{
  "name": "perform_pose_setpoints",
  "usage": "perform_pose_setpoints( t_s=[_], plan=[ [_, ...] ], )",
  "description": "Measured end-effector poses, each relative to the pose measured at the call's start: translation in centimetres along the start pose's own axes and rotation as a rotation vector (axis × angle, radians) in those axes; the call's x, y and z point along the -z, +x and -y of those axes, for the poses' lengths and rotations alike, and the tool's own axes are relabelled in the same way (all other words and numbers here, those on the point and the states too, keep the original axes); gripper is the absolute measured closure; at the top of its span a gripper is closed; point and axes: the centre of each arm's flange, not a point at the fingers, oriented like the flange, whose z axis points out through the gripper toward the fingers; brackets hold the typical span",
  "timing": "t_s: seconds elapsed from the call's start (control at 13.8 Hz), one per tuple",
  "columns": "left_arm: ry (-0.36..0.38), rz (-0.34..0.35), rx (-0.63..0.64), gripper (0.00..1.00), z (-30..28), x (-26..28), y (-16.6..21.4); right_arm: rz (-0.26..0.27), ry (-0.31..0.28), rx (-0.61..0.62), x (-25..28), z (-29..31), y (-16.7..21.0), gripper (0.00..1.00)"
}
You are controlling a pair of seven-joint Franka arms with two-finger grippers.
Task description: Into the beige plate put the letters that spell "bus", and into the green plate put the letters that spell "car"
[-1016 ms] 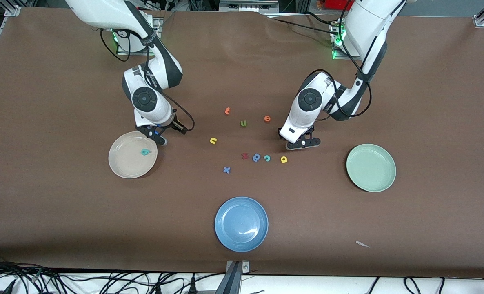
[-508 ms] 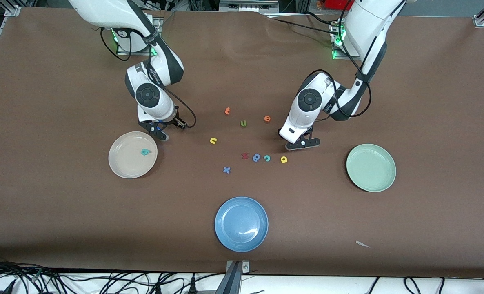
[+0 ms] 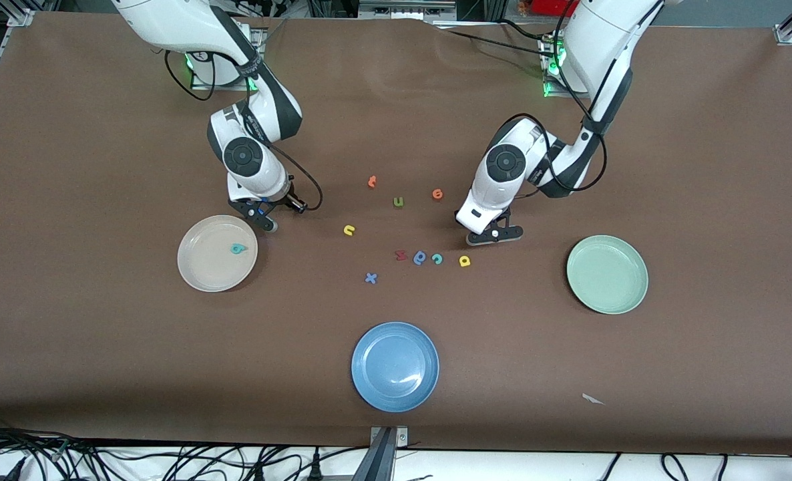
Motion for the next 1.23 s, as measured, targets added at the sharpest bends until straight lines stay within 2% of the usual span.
perform_pose_setpoints(
  t_s=[0.15, 0.36, 0.58, 0.87, 1.23],
  plan=[
    [0.0, 0.0, 0.0, 0.82, 0.0, 0.0, 0.0, -0.003, 0.005, 0.001, 0.3, 0.1, 0.0, 0.74],
    [0.0, 0.0, 0.0, 0.82, 0.0, 0.0, 0.0, -0.002, -0.006, 0.013, 1.7, 0.1, 0.3, 0.74],
    [0.031, 0.024, -0.001, 0.82, 0.5, 0.3, 0.7, 0.004, -0.041, 0.06, 5.5, -0.3, 3.3, 0.74],
    [0.076, 0.065, -0.057, 0.82, 3.7, 4.0, 6.4, -0.007, -0.042, 0.162, 7.9, -3.3, 9.6, 0.74],
    [0.053, 0.065, -0.233, 0.82, 13.1, 7.1, 14.0, 0.01, -0.045, 0.225, 6.3, -6.8, 14.0, 0.74]
  ],
)
